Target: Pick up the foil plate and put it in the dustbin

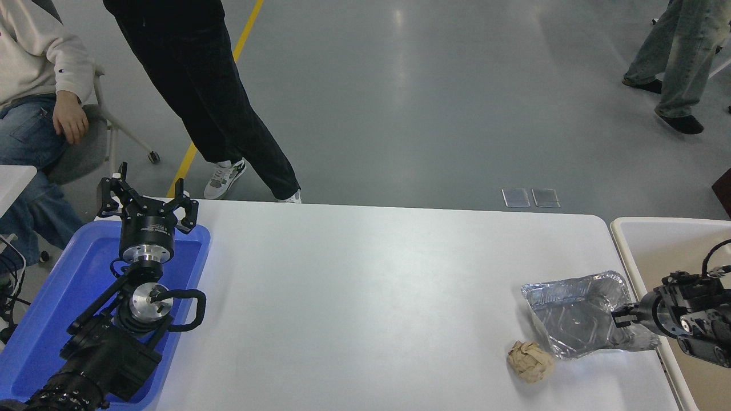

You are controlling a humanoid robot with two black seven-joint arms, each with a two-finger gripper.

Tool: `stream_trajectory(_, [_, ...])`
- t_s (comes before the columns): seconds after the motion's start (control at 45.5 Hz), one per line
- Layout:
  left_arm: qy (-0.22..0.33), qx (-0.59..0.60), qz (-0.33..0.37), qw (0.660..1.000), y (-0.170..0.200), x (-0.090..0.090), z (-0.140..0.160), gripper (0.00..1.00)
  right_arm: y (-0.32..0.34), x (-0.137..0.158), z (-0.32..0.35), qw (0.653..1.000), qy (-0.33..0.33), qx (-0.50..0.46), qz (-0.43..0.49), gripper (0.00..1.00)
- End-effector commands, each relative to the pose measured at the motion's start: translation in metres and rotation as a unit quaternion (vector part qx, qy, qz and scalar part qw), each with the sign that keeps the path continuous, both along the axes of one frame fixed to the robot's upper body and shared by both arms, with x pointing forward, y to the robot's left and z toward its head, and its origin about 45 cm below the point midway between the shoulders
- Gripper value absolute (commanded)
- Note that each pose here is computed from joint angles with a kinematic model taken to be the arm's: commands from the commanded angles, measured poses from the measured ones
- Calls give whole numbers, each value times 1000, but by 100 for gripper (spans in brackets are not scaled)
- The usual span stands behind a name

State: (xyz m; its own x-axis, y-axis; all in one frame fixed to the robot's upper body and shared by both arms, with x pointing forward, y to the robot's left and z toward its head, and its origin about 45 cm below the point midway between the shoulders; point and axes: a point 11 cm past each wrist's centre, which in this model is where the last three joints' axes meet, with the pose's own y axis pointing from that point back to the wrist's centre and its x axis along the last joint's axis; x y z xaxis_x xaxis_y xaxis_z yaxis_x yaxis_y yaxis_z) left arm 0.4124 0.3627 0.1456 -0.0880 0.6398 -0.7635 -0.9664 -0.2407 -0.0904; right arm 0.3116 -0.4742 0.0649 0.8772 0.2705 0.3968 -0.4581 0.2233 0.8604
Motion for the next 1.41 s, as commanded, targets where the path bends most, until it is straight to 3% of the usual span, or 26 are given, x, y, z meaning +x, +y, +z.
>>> stream_trajectory(0.0, [0, 0, 0, 1000, 0, 0, 0, 99, -1, 2, 3, 1000, -4, 5, 0, 0])
stream_trajectory(0.264, [0, 1, 0, 1000, 0, 0, 0, 99, -16, 22, 41, 999, -34, 24, -21, 0])
stream_trajectory(0.571, [0, 1, 0, 1000, 0, 0, 0, 99, -33, 26, 110, 995, -16, 57, -75, 0])
stream_trajectory(0.857, [0, 1, -1, 1000, 0, 0, 0, 99, 6, 13, 200, 987, 32, 138, -77, 0])
stream_trajectory(1.385, [0, 1, 0, 1000, 0, 0, 0, 99, 43, 32, 334, 990, 8, 129, -47, 0])
